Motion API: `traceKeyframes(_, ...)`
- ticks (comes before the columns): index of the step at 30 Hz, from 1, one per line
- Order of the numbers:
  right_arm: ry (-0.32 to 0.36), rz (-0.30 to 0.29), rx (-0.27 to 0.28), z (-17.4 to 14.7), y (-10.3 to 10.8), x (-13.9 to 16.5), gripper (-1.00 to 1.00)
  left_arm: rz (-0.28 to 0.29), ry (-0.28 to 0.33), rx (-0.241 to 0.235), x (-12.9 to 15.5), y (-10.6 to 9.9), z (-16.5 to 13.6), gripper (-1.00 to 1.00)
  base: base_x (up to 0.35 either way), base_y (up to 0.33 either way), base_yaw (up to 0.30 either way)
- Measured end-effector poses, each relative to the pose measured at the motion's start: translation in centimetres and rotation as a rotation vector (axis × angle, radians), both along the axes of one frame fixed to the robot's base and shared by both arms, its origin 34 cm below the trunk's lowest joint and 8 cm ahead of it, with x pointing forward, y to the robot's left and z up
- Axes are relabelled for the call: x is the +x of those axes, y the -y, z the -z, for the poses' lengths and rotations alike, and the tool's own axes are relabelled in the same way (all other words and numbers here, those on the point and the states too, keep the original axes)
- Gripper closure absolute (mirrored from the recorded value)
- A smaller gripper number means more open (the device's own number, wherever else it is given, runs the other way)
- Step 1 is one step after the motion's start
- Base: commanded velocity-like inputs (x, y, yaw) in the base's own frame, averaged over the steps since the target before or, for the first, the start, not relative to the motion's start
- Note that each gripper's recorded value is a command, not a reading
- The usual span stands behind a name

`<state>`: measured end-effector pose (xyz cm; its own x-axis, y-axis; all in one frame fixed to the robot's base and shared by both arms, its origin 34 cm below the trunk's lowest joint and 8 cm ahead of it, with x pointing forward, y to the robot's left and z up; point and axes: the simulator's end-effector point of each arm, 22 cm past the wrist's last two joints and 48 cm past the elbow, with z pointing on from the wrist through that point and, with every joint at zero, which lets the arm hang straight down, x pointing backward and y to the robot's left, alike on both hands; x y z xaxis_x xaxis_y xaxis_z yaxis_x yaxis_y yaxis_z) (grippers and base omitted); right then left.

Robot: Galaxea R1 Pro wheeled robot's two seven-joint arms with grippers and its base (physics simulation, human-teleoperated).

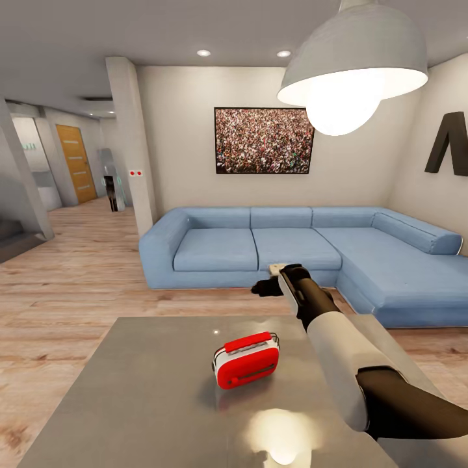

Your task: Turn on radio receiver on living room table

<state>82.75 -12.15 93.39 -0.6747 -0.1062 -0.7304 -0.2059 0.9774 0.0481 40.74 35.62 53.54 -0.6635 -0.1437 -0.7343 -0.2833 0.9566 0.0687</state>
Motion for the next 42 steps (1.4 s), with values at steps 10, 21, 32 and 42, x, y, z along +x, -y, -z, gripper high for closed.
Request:
traceKeyframes(10, 0.021, 0.004, -0.002, -0.3, 0.1, 0.3, -1.0, 0.001, -0.002, -0.001, 0.0, 0.0, 0.0, -1.0, 0.0, 0.197, 0.0)
traceKeyframes(21, 0.022, 0.004, -0.001, -0.3, 0.1, 0.3, -1.0, 0.001, -0.002, -0.001, 0.0, 0.0, 0.0, -1.0, 0.0, 0.21, 0.0)
traceKeyframes(32, 0.054, 0.442, 0.245, 0.7, 10.1, 1.9, -1.0, 0.001, -0.001, -0.003, 0.0, 0.1, 0.0, -1.0, 0.0, 0.006, 0.0)
traceKeyframes(42, 0.067, 0.504, 0.264, 1.0, 11.5, 1.9, -1.0, 0.001, -0.001, -0.003, 0.0, 0.1, 0.0, -1.0, 0.0, 0.0, 0.0)
